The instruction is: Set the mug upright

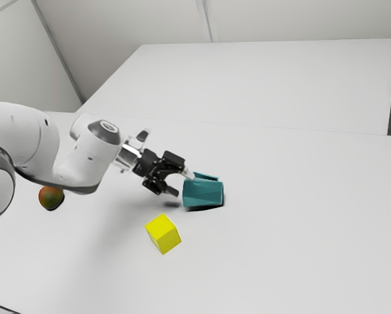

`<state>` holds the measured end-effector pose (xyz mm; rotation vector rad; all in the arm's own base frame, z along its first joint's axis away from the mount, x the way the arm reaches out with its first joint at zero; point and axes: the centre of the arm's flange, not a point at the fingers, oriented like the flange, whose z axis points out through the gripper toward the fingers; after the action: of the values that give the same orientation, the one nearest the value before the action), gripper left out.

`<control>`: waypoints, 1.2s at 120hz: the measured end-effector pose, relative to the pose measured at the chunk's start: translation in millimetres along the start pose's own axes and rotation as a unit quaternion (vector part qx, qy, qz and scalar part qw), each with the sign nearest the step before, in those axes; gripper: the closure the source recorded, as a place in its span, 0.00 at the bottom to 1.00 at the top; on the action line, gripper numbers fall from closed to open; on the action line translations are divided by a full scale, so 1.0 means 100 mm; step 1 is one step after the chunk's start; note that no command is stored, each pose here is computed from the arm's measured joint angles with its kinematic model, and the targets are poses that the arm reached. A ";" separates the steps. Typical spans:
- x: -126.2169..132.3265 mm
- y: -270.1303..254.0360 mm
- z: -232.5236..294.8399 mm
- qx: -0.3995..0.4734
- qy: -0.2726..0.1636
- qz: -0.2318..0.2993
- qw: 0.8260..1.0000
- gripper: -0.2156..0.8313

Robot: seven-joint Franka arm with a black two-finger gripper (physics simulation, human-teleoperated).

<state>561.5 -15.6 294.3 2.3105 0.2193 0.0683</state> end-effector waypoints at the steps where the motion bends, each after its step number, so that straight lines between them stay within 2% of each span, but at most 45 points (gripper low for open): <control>1: 0.01 0.00 0.00 0.000 0.000 0.001 1.000 0.21; 44: 0.10 0.03 0.27 -0.015 0.005 0.006 1.000 0.22; 56: 0.12 0.08 0.32 -0.025 0.010 0.005 1.000 0.34; 79: 0.14 0.09 0.30 -0.040 0.023 -0.002 0.999 0.67; 87: 0.14 0.09 0.31 -0.046 0.026 -0.006 0.999 0.76; 111: 0.14 0.12 0.33 -0.056 0.033 -0.012 0.998 0.87; 144: 0.12 0.21 0.30 -0.062 0.036 -0.010 0.997 0.92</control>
<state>580.2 -48.9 288.7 2.1833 0.2680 0.1517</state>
